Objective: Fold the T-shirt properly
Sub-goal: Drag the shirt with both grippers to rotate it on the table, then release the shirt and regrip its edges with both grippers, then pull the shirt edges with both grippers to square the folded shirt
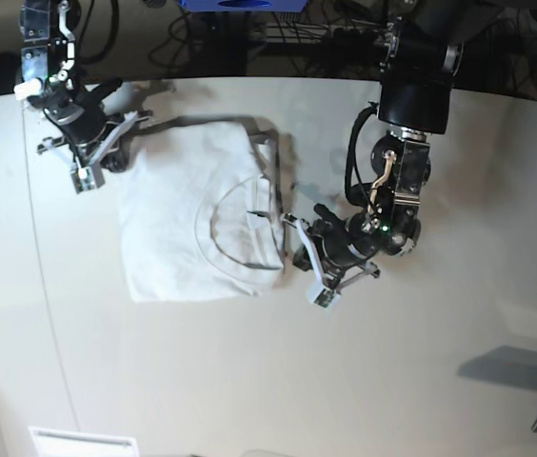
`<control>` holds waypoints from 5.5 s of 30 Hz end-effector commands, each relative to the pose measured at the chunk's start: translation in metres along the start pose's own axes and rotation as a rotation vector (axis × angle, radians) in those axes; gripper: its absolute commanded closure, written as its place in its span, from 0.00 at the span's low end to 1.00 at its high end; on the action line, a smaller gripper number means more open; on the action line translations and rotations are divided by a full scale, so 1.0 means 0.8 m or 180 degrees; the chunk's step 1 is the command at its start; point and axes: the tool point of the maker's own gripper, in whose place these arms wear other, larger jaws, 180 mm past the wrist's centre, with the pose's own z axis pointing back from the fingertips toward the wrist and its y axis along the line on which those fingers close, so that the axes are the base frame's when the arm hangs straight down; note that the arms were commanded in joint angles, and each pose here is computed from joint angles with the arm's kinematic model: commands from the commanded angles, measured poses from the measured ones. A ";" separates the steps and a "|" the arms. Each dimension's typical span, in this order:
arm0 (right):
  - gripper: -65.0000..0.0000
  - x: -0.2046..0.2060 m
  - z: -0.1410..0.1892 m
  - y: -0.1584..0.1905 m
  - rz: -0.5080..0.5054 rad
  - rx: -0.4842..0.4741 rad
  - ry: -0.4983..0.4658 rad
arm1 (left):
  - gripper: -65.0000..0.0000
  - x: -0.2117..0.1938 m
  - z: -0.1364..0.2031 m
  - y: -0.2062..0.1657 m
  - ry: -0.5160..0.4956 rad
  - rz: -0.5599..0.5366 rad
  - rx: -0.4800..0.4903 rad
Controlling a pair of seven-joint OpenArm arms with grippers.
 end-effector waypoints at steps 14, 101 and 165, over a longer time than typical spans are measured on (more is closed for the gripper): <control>0.99 -0.033 0.004 0.092 0.0160 0.0601 0.0169 | 1.00 0.077 -0.033 -0.028 -0.0215 0.0119 -0.0225; 0.99 0.017 -0.037 0.016 0.0054 0.0160 -0.0114 | 1.00 0.114 -0.044 -0.039 -0.0476 0.0135 -0.0303; 0.99 0.104 -0.051 -0.024 0.0268 -0.0001 -0.0630 | 1.00 -0.017 0.031 -0.081 -0.0301 0.0091 -0.0089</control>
